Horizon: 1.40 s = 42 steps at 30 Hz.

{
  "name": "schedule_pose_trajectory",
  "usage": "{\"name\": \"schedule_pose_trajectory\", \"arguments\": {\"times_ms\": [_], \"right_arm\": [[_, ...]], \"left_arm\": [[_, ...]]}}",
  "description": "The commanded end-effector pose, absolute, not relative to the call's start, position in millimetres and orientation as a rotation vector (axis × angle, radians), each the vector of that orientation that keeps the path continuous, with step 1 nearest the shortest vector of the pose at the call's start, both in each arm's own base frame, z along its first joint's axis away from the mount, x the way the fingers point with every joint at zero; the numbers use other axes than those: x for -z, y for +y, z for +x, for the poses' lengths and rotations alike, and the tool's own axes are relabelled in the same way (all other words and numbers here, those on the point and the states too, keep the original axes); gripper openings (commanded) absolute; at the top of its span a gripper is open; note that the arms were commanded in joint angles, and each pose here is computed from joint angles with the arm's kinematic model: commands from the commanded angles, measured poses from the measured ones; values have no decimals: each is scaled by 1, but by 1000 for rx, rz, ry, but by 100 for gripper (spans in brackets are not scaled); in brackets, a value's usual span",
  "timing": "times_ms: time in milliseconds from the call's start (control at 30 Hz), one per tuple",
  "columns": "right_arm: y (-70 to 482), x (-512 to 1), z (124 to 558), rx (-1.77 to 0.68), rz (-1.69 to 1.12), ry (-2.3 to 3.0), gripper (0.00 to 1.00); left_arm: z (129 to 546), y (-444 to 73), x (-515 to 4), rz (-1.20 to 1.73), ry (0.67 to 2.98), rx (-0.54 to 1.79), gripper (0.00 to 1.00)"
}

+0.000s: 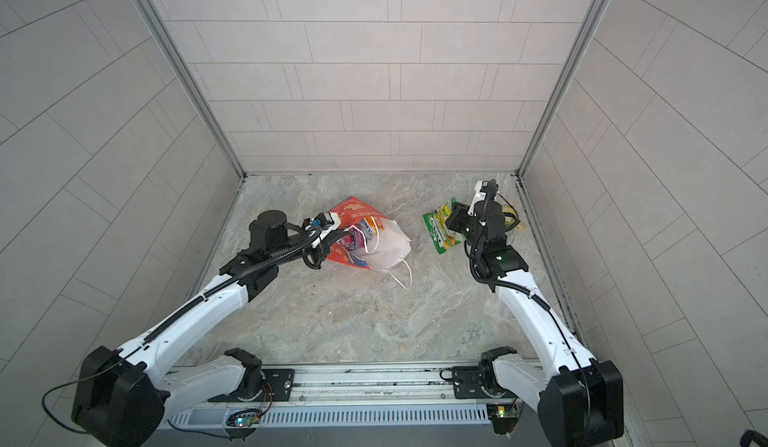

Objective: Take the snacks out of the paper bag
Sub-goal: 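Pull the green packet out of the bag with the right gripper, then lower the green packet onto the table beside the yellow packet and release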

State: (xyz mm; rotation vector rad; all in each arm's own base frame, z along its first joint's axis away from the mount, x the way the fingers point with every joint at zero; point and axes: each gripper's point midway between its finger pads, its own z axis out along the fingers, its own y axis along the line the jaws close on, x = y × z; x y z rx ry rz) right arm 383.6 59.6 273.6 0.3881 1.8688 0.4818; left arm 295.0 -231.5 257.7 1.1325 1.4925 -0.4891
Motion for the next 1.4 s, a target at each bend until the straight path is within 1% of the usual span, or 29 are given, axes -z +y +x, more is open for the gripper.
{"name": "schedule_pose_trajectory", "arguments": {"times_ms": [0, 167, 267, 300, 333, 367, 433, 500, 533, 567, 633, 833, 933, 1133, 1367], "right_arm": [[59, -297, 399, -539, 406, 1785, 0], [55, -271, 419, -624, 476, 1809, 0], [51, -258, 425, -574, 482, 1862, 0], [49, -250, 425, -527, 481, 1900, 7], [48, -240, 424, -475, 482, 1947, 18], [47, -227, 423, -410, 471, 2018, 27], [47, -203, 419, -319, 446, 2143, 37], [46, -177, 411, -216, 418, 2250, 51], [47, -168, 407, -167, 397, 2290, 52], [48, -157, 403, -105, 374, 2332, 53], [54, -138, 397, -65, 338, 2394, 53], [75, -77, 379, -186, 403, 2606, 51], [76, -55, 376, -180, 448, 2675, 50], [70, -39, 379, -153, 520, 2683, 49], [40, -32, 390, -7, 596, 2632, 49]], "left_arm": [[286, -233, -277, 1155, 1377, 477, 0], [289, -237, -275, 1154, 1380, 497, 0], [291, -237, -278, 1151, 1377, 495, 0], [292, -237, -280, 1146, 1376, 491, 0], [291, -236, -281, 1144, 1376, 490, 0], [289, -235, -281, 1143, 1374, 491, 0], [289, -234, -281, 1136, 1362, 477, 0], [291, -233, -283, 1128, 1359, 463, 0], [292, -233, -284, 1129, 1363, 464, 0], [291, -234, -284, 1135, 1367, 473, 0], [292, -235, -285, 1134, 1360, 480, 0], [293, -237, -282, 1129, 1368, 498, 0], [293, -237, -281, 1125, 1368, 504, 0], [294, -236, -281, 1122, 1374, 494, 0], [296, -237, -281, 1114, 1375, 496, 0]]}}
